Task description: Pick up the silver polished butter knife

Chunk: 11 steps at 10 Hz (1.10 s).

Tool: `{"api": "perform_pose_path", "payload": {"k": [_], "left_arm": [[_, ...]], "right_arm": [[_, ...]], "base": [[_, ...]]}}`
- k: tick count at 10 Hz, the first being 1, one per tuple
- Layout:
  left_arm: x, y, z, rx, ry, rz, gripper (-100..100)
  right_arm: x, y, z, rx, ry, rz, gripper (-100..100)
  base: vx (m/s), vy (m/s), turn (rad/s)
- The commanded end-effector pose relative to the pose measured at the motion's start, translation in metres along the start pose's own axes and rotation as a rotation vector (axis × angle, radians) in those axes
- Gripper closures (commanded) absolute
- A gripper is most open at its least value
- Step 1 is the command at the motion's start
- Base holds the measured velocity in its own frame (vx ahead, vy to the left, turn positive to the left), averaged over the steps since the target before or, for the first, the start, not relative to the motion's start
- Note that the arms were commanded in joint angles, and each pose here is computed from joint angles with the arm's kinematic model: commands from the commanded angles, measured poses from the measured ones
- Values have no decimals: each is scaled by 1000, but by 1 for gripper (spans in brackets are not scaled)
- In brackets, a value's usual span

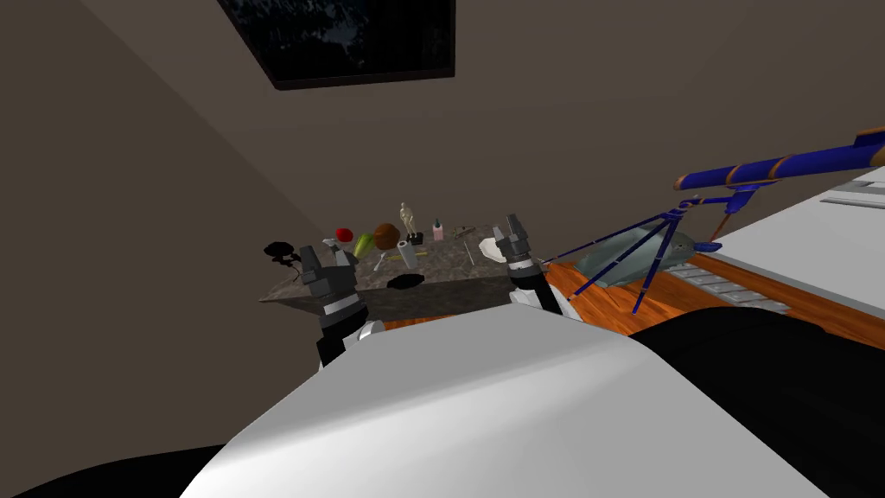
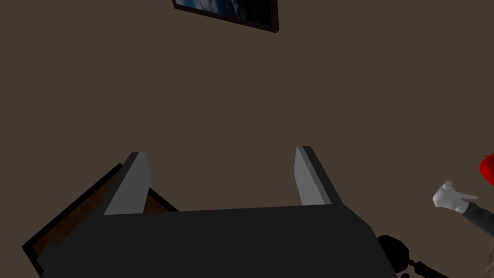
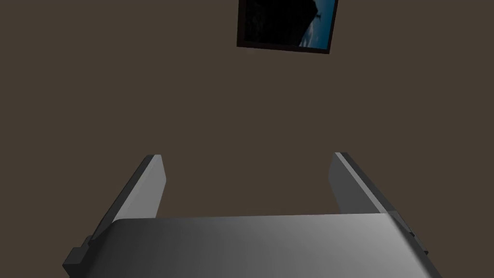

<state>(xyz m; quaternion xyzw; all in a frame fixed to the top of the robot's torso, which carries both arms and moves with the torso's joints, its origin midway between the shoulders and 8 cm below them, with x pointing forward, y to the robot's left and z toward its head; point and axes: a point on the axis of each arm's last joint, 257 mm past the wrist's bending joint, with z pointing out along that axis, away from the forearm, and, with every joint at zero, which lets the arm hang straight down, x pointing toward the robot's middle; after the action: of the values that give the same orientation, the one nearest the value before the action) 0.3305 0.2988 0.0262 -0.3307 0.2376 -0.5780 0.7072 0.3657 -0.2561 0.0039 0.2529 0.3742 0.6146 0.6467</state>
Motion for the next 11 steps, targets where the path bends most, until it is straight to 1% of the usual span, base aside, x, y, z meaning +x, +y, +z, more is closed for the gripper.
{"api": "perform_pose_path", "payload": {"k": [1,2,4,5,7,8,10,11], "left_arm": [[0,0,0,0,0,0,0],[0,0,0,0,0,0,0],[0,0,0,0,0,0,0],[0,0,0,0,0,0,0],[0,0,0,0,0,0,0],[0,0,0,0,0,0,0],[0,0,0,0,0,0,0],[0,0,0,0,0,0,0]], "right_arm": [[1,-17,-2,48,39,-31,-100],[2,-17,-2,49,50,-37,-100],[-1,-44,-4,117,98,-79,-100],[0,-44,-4,118,107,-85,-100],[-6,-75,-7,197,147,-125,-100],[-5,-75,-7,198,162,-135,-100],[-13,-108,-14,287,202,-176,-100],[-13,-108,-14,289,216,-187,-100]], "base": [[-46,-60,109],[-27,-38,34],[-20,-23,98],[-18,-16,51],[-20,-2,128],[-19,-1,60],[-15,11,142],[-11,10,67]]}}
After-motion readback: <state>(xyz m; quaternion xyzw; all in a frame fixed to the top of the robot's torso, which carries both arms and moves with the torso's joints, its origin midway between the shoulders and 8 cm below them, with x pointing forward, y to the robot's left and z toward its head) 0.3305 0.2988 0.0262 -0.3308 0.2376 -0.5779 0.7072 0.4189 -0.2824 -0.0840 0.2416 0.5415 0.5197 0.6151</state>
